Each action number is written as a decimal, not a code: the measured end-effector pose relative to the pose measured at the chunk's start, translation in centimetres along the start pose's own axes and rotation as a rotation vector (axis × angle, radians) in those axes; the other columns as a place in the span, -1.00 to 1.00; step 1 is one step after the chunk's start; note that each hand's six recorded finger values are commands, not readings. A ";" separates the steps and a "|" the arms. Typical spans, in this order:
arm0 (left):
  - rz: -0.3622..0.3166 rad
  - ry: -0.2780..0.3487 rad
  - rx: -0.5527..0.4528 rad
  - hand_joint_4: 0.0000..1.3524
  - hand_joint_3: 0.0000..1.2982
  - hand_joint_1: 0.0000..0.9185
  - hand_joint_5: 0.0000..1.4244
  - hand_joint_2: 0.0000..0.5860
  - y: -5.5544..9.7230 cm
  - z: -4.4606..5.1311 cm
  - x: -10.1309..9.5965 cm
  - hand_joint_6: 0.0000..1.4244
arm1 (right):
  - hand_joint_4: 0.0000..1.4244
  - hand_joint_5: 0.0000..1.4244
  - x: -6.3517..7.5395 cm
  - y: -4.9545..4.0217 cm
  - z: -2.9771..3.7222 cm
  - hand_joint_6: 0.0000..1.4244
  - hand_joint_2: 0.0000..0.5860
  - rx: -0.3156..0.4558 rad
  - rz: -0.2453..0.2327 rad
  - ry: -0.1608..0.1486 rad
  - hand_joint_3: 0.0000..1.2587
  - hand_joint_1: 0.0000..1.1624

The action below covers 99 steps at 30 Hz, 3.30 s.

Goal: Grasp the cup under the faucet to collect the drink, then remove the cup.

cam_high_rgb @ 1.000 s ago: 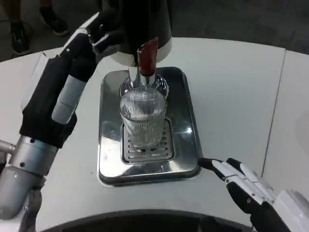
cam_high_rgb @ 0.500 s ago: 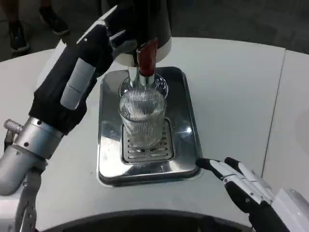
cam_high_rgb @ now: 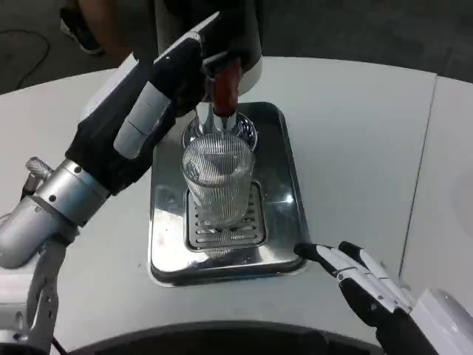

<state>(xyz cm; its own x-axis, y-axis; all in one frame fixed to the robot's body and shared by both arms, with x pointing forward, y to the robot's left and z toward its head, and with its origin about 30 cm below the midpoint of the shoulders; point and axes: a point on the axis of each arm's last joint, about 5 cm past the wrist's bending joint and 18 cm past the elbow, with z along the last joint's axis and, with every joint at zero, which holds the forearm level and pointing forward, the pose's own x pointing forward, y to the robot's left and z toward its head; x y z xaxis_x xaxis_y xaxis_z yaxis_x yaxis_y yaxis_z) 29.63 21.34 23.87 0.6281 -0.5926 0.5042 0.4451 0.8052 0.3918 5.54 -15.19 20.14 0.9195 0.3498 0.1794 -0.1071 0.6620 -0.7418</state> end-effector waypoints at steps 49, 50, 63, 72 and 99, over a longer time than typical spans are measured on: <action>-0.262 0.067 0.469 -0.85 -0.73 -1.00 -0.76 -0.73 2.8 3.05 -0.3 -0.82 | -0.87 -0.93 3.6 1.78 -0.06 -0.83 -0.24 0.069 -0.051 -0.044 -0.84 0.42; -0.262 0.068 0.470 -0.85 -0.73 -1.00 -0.76 -0.73 2.8 3.06 -0.3 -0.82 | -0.87 -0.93 3.8 1.96 -0.17 -0.83 -0.25 0.075 -0.057 -0.044 -0.84 0.43; -0.266 0.067 0.484 -0.86 -0.73 -1.00 -0.77 -0.78 2.9 3.08 -0.4 -0.84 | -0.95 -1.00 6.9 5.14 -2.21 -0.84 -0.48 0.107 -0.159 -0.011 -0.94 0.54; -0.266 0.068 0.489 -0.86 -0.74 -1.00 -0.78 -0.80 2.9 3.10 -0.5 -0.85 | -1.00 -1.00 11.0 8.39 -3.94 -1.00 -0.48 0.185 -0.194 0.015 -1.00 0.44; -0.275 0.054 0.564 -0.86 -0.73 -1.00 -0.78 -0.83 2.3 3.16 -0.2 -0.87 | -1.00 -1.00 18.5 10.92 -4.08 -1.00 -0.49 0.260 -0.329 0.023 -1.00 0.39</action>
<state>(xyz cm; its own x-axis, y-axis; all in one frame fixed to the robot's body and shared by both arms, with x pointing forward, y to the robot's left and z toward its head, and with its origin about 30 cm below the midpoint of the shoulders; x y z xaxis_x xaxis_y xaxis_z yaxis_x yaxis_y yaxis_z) 28.54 23.26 27.12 0.5766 -0.7625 0.2934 0.1993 0.4796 0.8546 22.92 -4.20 12.72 0.9285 0.0791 0.3627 0.1043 0.8820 -0.4595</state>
